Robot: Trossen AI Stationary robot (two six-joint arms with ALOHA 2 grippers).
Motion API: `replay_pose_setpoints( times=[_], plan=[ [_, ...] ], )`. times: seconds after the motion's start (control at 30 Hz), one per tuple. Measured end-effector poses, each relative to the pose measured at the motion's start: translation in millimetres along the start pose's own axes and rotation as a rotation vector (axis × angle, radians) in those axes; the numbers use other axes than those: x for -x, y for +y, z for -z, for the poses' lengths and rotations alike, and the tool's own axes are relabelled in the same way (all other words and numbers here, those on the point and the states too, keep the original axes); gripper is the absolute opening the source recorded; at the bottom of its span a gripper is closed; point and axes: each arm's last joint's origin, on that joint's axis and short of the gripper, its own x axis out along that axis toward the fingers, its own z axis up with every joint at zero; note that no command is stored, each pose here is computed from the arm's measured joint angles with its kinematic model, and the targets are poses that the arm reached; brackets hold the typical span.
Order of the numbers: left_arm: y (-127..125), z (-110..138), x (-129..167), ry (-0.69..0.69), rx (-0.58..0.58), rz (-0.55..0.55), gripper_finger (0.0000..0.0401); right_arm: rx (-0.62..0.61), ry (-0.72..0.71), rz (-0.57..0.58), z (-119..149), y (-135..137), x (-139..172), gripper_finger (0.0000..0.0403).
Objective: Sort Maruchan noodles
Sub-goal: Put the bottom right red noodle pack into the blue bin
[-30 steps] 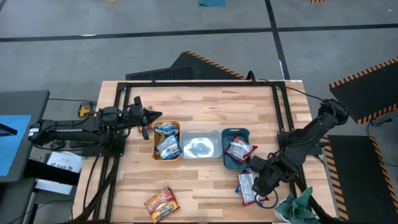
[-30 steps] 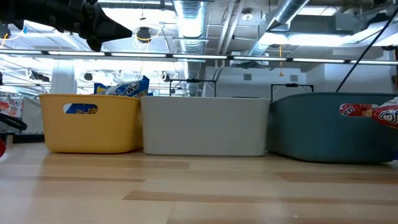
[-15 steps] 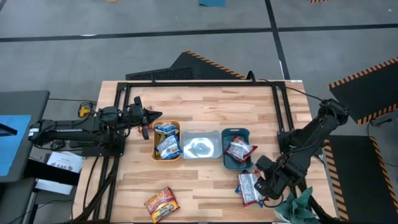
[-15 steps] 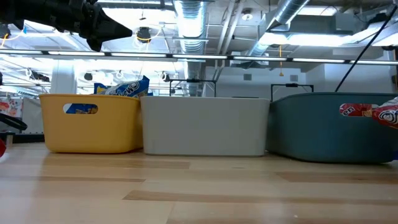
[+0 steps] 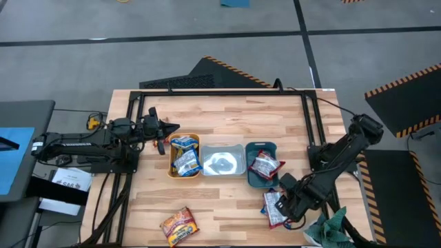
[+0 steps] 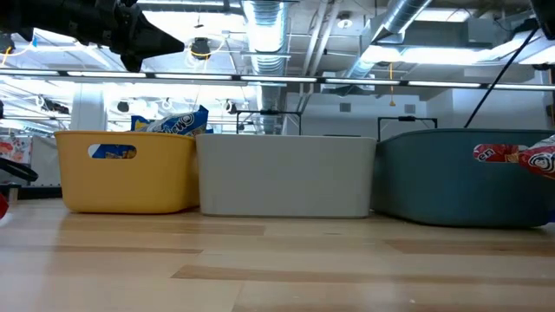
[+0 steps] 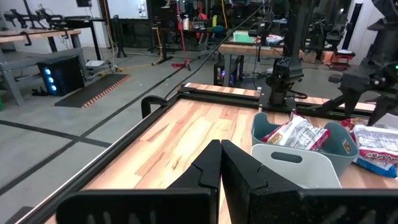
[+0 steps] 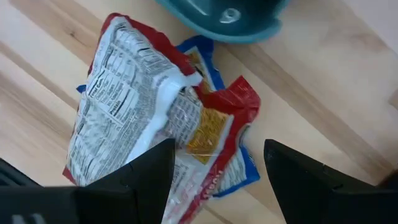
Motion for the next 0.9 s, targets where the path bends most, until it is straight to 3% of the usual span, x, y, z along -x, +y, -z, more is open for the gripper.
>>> replay_pose_setpoints(
  times=[0.2,0.33,0.43,0.6,0.63,0.9],
  plan=[
    [0,0,0,0.0,0.0,0.0,0.0,0.009,0.005,0.038,-5,5,-10,0.0266],
    [0,0,0,0.0,0.0,-0.001,0.0,0.044,0.019,0.066,-5,6,-17,0.0234],
    [0,0,0,0.0,0.0,0.0,0.0,0.091,0.044,0.08,-4,7,-20,0.0174],
    [0,0,0,-0.001,0.0,-0.001,0.0,0.138,0.074,0.079,-3,7,-20,0.0029],
    [0,0,0,-0.001,0.0,-0.001,0.0,0.148,0.075,0.075,-3,7,-20,0.0017],
    [0,0,0,-0.002,0.0,-0.004,0.0,0.25,0.093,0.02,-4,10,-6,0.0007]
  ],
)
